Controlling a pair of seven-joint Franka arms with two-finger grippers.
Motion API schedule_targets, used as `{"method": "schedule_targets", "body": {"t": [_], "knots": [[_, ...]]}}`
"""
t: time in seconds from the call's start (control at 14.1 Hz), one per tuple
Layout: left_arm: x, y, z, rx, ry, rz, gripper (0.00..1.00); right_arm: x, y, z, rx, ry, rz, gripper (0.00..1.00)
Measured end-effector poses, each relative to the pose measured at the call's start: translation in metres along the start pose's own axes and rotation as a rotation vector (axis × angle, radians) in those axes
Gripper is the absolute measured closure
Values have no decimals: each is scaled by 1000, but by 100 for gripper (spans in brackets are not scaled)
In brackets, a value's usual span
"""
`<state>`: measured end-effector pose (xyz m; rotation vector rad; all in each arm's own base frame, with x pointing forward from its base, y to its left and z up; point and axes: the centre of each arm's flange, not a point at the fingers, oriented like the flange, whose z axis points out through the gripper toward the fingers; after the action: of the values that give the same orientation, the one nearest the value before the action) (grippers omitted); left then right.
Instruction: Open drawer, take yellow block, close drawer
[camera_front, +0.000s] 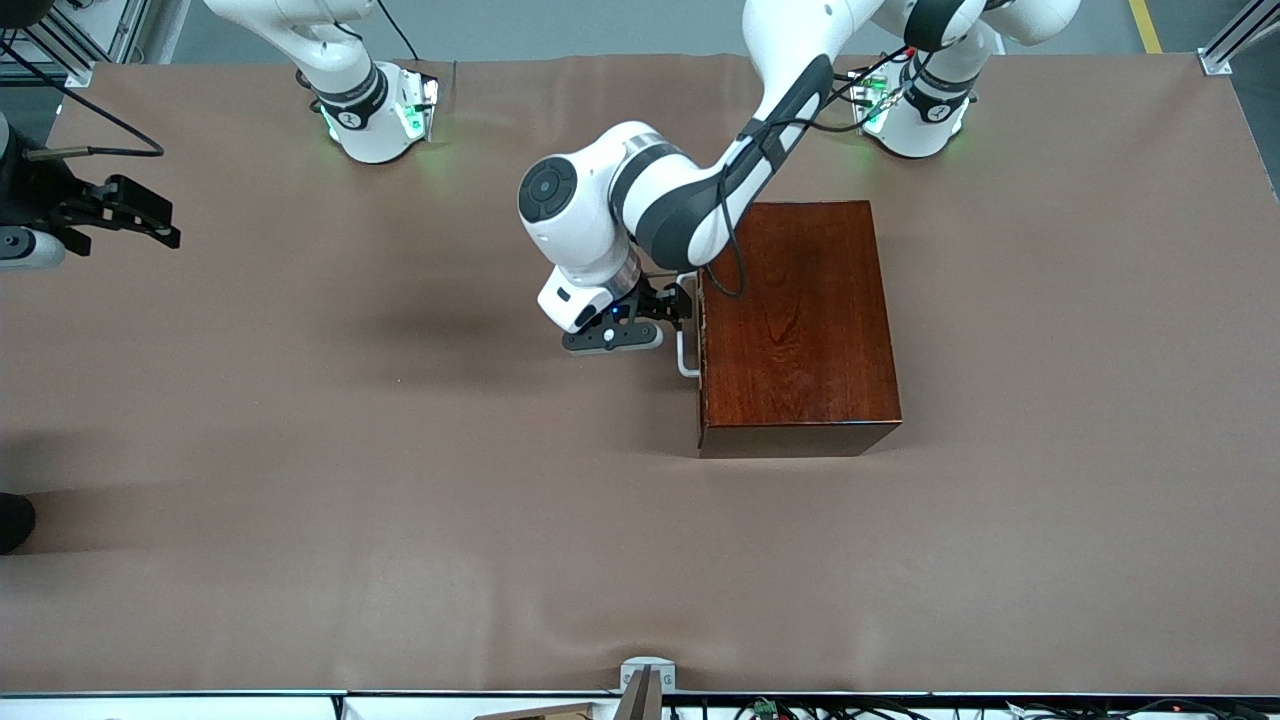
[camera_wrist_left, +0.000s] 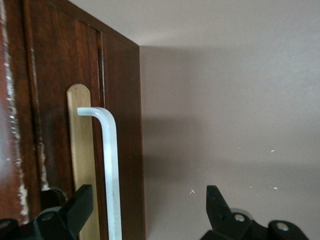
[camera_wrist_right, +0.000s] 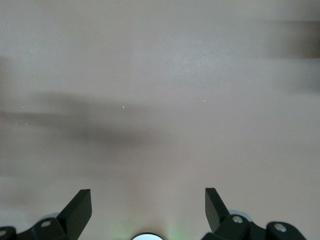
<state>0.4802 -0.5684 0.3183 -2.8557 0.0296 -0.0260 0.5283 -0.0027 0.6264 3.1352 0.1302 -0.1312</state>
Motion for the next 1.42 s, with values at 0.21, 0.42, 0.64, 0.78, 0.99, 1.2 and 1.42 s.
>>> {"method": "schedule_targets", "body": {"t": [0.21, 0.42, 0.64, 0.78, 0.99, 1.2, 1.42], "knots": [[-5, 5, 12, 25, -15, -47, 0, 0, 0, 0, 0, 0, 0, 0], [-8, 9, 21, 38, -22, -90, 0, 0, 0, 0, 0, 0, 0, 0], [-8, 9, 26, 49, -27, -102, 0, 0, 0, 0, 0, 0, 0, 0], [-8, 9, 29, 55, -31, -102, 0, 0, 0, 0, 0, 0, 0, 0], [-8, 11, 34, 60, -33, -110, 0, 0, 0, 0, 0, 0, 0, 0], [-7, 16, 29, 13, -20, -166, 0, 0, 0, 0, 0, 0, 0, 0], [-5, 20, 24, -47, -24, -204, 0, 0, 0, 0, 0, 0, 0, 0]]}}
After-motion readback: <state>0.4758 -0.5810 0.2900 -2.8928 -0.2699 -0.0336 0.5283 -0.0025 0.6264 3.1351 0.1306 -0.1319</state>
